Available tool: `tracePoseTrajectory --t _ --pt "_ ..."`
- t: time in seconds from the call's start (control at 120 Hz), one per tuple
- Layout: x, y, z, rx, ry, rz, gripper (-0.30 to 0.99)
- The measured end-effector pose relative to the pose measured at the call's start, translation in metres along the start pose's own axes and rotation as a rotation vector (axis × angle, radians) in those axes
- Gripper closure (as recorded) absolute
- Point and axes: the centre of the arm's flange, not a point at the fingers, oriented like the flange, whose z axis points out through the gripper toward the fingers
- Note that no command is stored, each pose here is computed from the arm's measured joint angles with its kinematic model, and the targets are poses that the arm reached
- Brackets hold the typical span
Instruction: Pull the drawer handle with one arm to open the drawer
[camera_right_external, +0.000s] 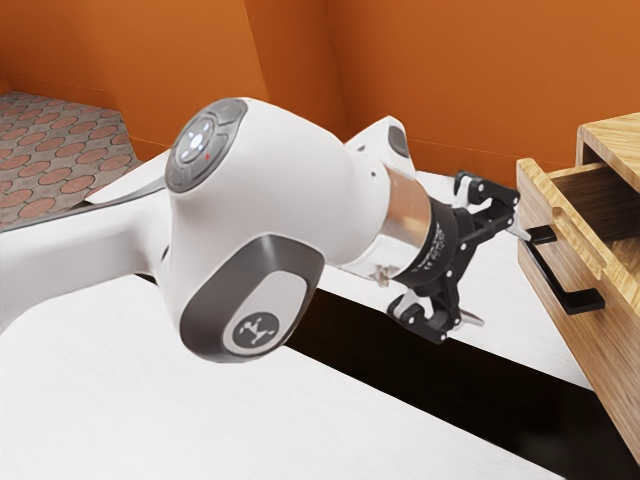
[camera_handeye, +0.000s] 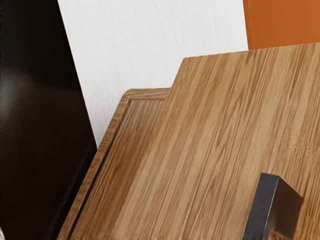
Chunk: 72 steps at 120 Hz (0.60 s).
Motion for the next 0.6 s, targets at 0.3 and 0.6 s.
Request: tracePoseTrajectory --t 0.3,0.6 --pt "0.005 0.0 0.006 0.008 0.006 -0.005 0.0" --pt "-0.005 0.001 0.017 0.018 -0.006 0.01 0.0"
